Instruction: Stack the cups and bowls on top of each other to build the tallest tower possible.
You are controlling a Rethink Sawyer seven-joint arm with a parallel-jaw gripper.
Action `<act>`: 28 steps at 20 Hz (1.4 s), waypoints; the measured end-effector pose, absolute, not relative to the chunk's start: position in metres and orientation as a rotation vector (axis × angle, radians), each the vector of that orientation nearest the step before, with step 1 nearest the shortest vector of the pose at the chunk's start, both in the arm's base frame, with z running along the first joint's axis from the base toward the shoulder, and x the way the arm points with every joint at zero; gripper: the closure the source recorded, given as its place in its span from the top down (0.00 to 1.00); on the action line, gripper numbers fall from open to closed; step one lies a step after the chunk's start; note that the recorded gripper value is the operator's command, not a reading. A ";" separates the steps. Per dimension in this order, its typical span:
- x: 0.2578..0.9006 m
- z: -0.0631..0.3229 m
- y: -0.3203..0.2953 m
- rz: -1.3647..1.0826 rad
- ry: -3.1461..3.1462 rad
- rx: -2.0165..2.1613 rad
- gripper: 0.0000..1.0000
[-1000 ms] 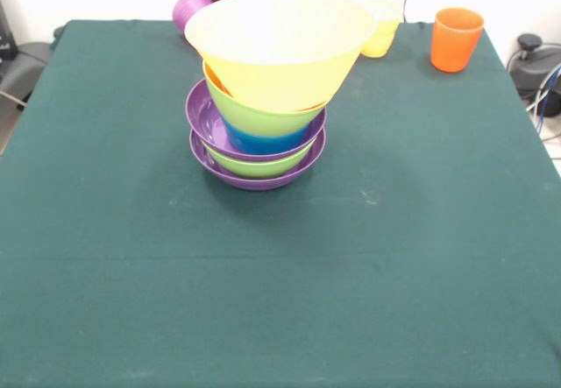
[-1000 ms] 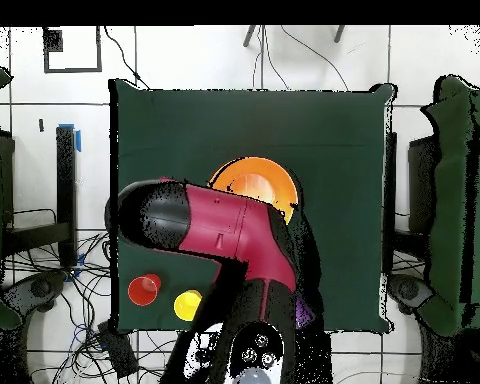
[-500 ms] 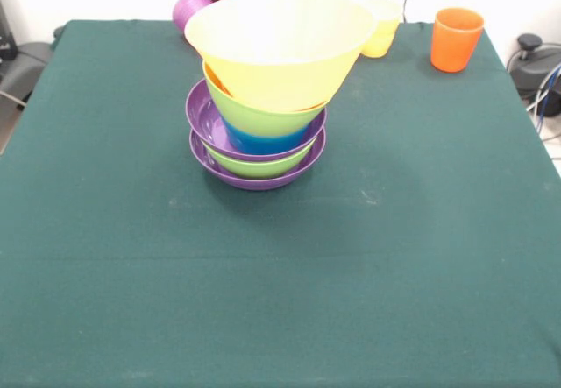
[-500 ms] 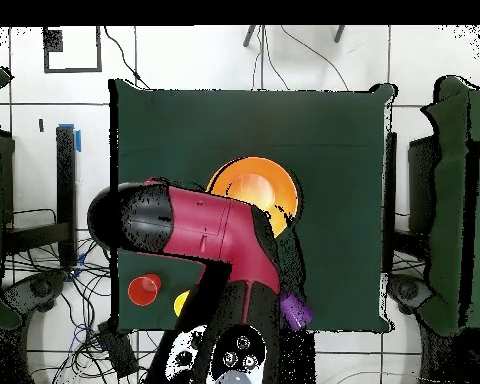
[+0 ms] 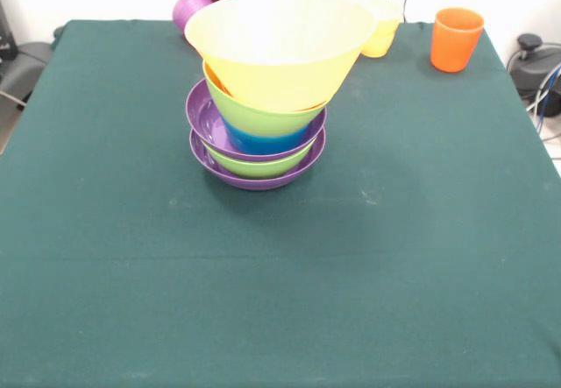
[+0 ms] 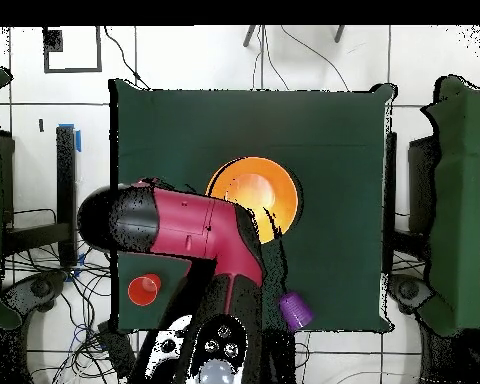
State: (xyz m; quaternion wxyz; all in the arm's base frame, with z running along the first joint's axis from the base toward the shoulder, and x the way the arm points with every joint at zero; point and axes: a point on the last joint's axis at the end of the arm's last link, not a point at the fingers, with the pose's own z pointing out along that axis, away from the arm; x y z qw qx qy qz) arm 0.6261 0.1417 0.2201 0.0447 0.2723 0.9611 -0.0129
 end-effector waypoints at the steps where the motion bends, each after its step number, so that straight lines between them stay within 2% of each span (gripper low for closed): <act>1: 0.627 0.218 0.142 -0.040 2.930 0.832 1.00; 28: 0.638 0.166 0.137 -0.069 2.843 0.793 1.00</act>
